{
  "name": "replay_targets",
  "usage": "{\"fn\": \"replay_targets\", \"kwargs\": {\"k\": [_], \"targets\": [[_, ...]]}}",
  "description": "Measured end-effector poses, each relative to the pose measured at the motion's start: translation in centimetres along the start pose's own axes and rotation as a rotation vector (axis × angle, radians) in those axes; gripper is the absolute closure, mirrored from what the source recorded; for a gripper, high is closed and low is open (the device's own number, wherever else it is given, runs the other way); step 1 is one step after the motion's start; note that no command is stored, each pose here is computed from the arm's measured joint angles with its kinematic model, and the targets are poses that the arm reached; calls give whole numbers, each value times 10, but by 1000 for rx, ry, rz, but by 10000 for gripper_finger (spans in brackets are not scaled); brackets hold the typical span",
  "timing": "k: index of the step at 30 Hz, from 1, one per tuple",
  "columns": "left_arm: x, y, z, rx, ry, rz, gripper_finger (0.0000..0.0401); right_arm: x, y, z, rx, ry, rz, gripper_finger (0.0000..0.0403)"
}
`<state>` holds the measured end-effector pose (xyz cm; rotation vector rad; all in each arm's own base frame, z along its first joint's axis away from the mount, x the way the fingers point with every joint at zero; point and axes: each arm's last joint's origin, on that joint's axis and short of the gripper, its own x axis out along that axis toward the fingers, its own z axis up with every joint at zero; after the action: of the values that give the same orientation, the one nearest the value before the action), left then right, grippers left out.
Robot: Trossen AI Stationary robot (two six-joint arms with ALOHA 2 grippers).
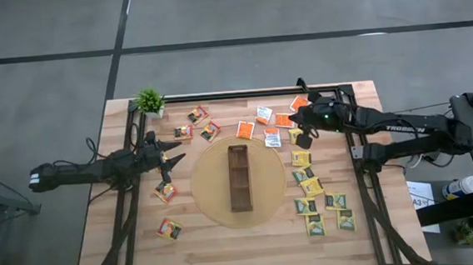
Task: Pick & Place Tea
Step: Put the white tea bag into the bottom section of the wooden organizer
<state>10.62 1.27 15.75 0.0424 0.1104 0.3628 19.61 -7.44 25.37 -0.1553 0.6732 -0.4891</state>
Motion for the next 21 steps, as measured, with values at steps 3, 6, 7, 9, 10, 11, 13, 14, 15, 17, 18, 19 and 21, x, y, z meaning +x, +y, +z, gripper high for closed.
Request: {"fn": "replay_targets", "kwargs": {"k": [3,6,7,9,10,11,13,14,15,17,18,19,21], "targets": [[0,0,0,0,0,0,199,9,1,-3,-12,56,-53,344],[0,0,0,0,0,0,199,18,4,-7,-26,108,-48,301],[0,0,0,0,0,0,199,21,5,-9,-25,124,-44,287],[0,0,0,0,0,0,199,27,8,-12,-20,158,-36,256],[0,0,0,0,0,0,199,31,10,-13,-23,174,-33,241],[0,0,0,0,0,0,199,35,12,-15,-31,191,-28,226],[0,0,0,0,0,0,199,43,15,-18,-59,227,-19,201],[0,0,0,0,0,1,199,47,16,-20,-83,246,-13,192],[0,0,0,0,0,0,199,51,18,-23,-116,266,-5,184],[0,0,0,0,0,0,199,60,21,-28,-173,307,11,174],[0,0,0,0,0,1,199,64,23,-30,-188,325,17,171],[0,0,0,0,0,0,199,69,24,-32,-194,340,22,169],[0,0,0,0,0,0,199,77,27,-36,-182,361,25,168]]}}
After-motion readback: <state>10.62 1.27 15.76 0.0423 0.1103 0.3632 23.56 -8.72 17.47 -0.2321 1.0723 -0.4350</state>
